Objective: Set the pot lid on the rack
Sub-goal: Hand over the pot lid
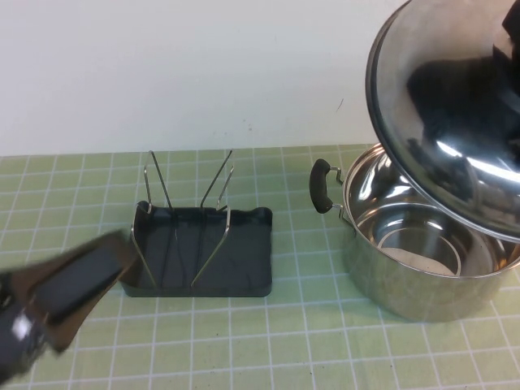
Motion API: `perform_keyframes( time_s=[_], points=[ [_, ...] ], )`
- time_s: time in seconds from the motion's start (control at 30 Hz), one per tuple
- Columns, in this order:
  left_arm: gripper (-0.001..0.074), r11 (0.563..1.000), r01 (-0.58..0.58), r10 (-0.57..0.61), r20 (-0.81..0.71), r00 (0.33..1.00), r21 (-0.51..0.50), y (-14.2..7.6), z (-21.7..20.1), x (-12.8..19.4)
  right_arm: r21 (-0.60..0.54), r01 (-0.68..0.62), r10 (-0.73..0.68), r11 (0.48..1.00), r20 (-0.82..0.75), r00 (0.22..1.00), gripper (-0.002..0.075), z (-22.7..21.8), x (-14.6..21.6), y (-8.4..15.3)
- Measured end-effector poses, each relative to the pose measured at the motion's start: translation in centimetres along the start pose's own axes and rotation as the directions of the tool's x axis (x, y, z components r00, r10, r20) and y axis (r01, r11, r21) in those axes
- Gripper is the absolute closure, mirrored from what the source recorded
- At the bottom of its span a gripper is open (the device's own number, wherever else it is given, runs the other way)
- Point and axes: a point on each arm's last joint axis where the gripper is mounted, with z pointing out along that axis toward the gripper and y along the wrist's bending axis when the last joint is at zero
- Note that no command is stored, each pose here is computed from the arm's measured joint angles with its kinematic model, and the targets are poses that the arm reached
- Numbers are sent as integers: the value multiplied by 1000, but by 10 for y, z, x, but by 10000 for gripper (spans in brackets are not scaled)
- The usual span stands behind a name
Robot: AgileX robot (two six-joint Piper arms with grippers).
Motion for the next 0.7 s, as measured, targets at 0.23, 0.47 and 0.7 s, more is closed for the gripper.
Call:
perform_keyframes(
  time_s=[0.23,0.47,0.7],
  points=[
    [247,992,80,-58,-203,977,100,-1,51,-40,-9,-86,86,996,18,996,393,0,-2,1],
    [236,970,64,24,-359,933,233,-18,117,-53,-25,-109,110,994,42,993,393,0,-4,2],
    [235,931,77,107,-467,878,358,-45,181,-40,-27,-107,108,994,44,993,393,0,-4,2]
  ],
)
